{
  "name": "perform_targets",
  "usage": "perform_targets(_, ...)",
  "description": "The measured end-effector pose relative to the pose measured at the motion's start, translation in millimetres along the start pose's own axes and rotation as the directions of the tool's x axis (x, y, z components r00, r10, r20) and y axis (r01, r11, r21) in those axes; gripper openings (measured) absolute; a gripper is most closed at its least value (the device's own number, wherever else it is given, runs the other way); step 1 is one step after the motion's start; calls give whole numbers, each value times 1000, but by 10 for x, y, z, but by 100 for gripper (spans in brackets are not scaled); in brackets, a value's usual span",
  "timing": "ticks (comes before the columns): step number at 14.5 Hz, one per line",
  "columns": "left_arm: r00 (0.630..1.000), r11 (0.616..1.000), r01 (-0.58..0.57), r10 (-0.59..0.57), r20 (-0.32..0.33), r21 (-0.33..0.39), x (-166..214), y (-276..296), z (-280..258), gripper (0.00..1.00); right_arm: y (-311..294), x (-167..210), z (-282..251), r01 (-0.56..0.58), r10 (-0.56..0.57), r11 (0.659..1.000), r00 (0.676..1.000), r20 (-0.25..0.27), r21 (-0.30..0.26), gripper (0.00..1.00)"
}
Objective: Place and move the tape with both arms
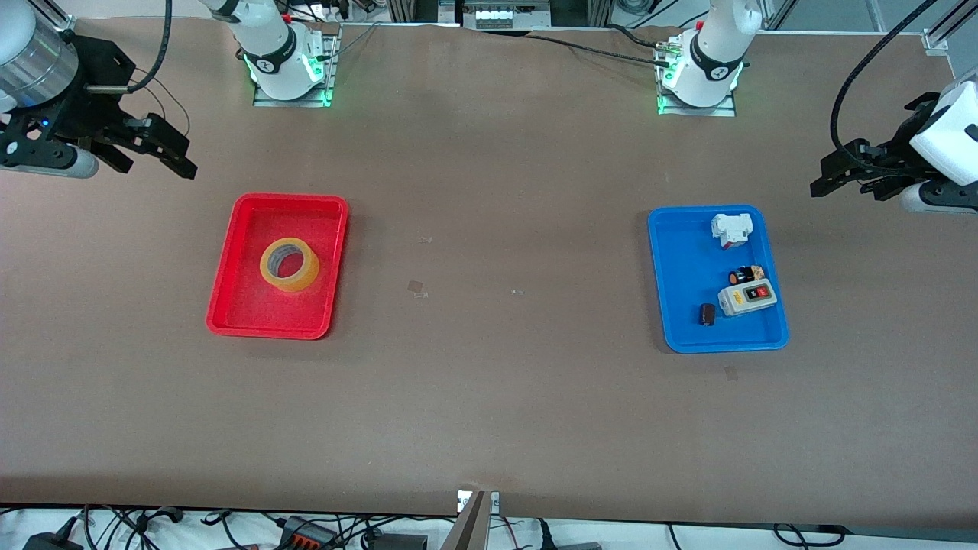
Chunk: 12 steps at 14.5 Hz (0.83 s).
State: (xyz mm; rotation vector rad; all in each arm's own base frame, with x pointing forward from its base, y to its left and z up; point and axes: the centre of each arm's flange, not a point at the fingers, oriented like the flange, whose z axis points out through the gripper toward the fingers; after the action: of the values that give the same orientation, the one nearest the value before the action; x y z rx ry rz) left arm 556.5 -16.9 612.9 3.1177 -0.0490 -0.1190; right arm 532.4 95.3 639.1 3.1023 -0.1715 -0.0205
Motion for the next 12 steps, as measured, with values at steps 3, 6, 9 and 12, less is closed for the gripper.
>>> perform_targets(3, 1000, 1000, 1, -1, 0, 0, 0, -3, 0, 100, 19, 18, 84, -3, 4, 1000, 1000, 16, -5, 100)
perform_targets(6, 1000, 1000, 1, -1, 0, 0, 0, -4, -1, 100, 45, 35, 101, -6, 6, 1000, 1000, 19, -5, 100)
perform_targets(9, 1000, 1000, 1, -1, 2, 0, 7, -8, 11, 100, 44, 35, 101, 37, -37, 999, 999, 19, -4, 100)
perform_targets(12, 1000, 1000, 3, -3, 8, 0, 25, -15, 40, 100, 48, 36, 101, 60, -59, 998, 998, 19, -3, 100)
